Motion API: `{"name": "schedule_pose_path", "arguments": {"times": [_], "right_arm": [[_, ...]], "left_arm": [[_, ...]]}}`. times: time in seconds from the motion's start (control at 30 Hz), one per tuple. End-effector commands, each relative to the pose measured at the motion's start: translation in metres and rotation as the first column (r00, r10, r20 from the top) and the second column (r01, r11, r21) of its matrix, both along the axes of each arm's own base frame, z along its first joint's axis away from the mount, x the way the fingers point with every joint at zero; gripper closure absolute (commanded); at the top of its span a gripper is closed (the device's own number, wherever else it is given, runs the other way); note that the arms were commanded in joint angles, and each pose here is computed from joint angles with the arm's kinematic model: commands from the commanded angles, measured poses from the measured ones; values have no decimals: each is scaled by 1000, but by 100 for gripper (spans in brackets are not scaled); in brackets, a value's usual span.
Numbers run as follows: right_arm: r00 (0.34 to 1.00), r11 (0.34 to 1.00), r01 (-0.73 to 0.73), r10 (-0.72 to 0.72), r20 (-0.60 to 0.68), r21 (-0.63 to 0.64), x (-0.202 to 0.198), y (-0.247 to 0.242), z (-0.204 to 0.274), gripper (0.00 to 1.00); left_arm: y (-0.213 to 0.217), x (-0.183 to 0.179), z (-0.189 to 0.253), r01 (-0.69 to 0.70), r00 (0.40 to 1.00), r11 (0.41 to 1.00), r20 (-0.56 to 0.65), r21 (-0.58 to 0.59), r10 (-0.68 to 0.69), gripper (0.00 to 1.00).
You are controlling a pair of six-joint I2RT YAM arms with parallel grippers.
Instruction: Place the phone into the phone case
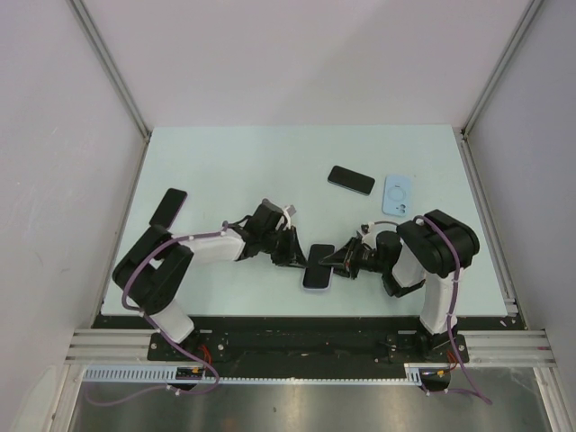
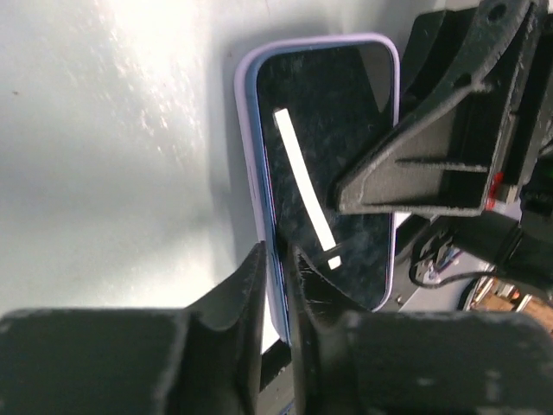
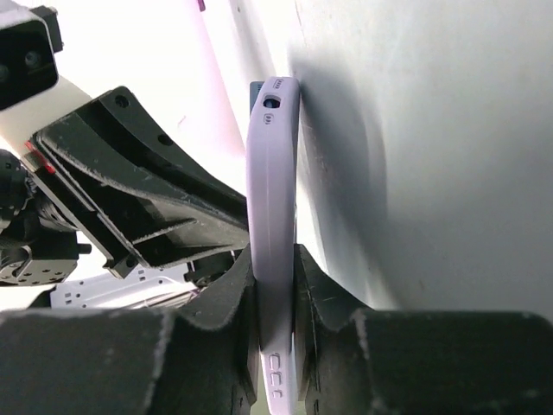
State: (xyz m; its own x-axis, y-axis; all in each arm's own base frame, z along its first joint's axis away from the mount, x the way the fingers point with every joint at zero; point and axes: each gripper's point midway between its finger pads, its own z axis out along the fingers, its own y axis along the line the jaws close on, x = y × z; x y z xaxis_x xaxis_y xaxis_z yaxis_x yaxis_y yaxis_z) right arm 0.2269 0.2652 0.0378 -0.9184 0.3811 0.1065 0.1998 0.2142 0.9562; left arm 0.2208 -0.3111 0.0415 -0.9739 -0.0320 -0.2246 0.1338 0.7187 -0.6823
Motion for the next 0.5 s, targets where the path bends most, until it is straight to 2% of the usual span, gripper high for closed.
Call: {"name": "schedule_pose_path", "arguments": {"times": [0.0,0.07,0.17,0.27,0.4,0.43,0.47], "right_arm": [[960,982,-81,30,280,172,8,10,78,95],[945,974,-112,44,325,195,7,11,96,97],[908,958,-164,53,415,236,2,11,133,100],[867,943,-202,46,496,266,-5,9,167,100],[801,916,-268,40,598,297,-13,10,213,100],[793,911,-276,36,608,306,-16,10,221,100],[776,907,-278,17,631,318,-18,8,234,100]], "left_arm": [[7,1,48,44,995,996,90,-81,-36,74],[16,5,74,40,989,989,148,-145,-18,67],[22,-3,109,98,980,963,195,-252,-49,47],[25,-17,127,150,970,942,229,-300,-81,37],[23,-36,168,227,944,878,317,-422,-92,32],[24,-43,169,222,953,864,286,-452,-95,31],[22,-44,179,245,943,841,320,-483,-91,31]]}}
